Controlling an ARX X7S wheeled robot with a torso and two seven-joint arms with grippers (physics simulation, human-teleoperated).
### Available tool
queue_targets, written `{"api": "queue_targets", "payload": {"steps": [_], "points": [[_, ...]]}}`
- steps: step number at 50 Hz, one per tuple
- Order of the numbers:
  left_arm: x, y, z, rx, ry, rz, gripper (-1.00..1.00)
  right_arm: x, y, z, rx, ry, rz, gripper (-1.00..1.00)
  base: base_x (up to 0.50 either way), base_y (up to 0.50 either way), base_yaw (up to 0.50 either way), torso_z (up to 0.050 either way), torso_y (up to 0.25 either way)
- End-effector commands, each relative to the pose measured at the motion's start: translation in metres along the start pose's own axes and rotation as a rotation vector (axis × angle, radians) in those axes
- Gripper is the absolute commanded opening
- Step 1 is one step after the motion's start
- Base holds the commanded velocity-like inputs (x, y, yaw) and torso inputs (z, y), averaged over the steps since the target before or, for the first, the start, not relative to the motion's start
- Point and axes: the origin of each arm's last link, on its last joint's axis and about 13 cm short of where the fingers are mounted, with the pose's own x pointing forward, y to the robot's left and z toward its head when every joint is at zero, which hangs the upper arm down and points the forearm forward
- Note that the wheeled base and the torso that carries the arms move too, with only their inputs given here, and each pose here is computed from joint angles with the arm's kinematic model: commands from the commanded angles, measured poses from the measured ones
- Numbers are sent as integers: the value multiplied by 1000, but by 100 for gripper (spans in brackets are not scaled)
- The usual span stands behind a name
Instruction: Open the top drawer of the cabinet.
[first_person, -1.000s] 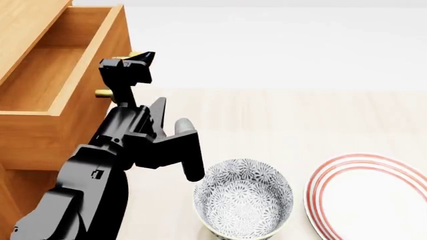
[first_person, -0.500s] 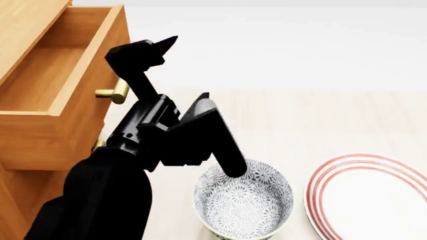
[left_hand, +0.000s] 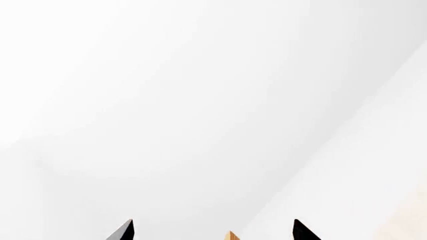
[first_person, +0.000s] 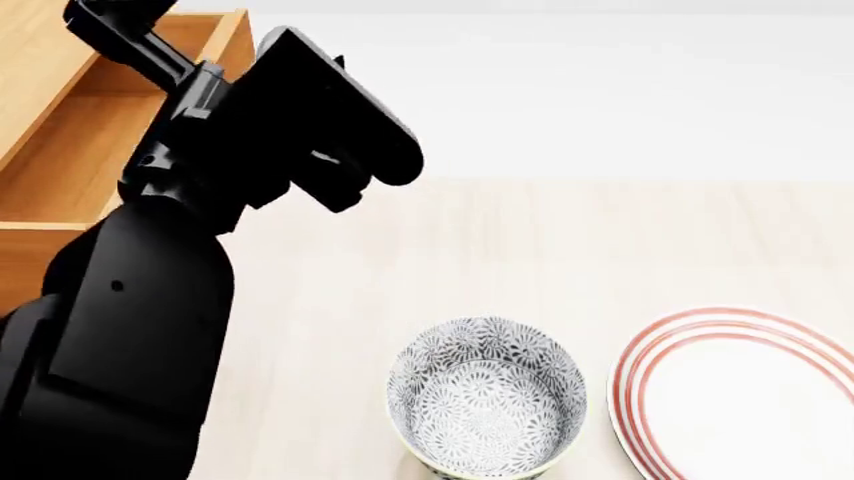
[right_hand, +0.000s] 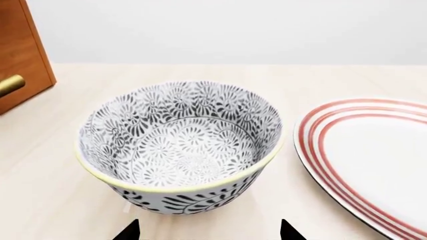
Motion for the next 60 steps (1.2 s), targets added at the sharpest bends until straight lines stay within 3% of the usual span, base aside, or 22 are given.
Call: {"api": "queue_targets", "payload": {"steps": [1, 18, 23, 43, 52, 53, 56, 60], "points": [[16, 16, -17, -53, 62, 78, 100, 0, 0, -1, -1, 4, 2, 100, 0, 0, 0, 0, 0], [31, 27, -30, -162, 149, 107, 100, 0, 0, -1, -1, 5, 4, 100, 0, 0, 0, 0, 0], [32, 31, -30, -216, 171, 89, 100, 0, 0, -1, -1, 6, 4, 100, 0, 0, 0, 0, 0], [37, 41, -31, -309, 213, 45, 100, 1, 0, -1, 2, 9, -8, 100, 0, 0, 0, 0, 0], [32, 42, -22, -397, 233, 37, 100, 1, 0, -1, 1, 9, -9, 100, 0, 0, 0, 0, 0], [32, 42, -20, -462, 248, 39, 100, 1, -1, -1, 2, 9, -10, 100, 0, 0, 0, 0, 0], [33, 43, -18, -517, 272, 45, 100, 0, 0, 0, 0, 9, -8, 100, 0, 0, 0, 0, 0], [31, 44, -16, -515, 285, 35, 100, 0, 0, 0, 0, 9, -7, 100, 0, 0, 0, 0, 0]]}}
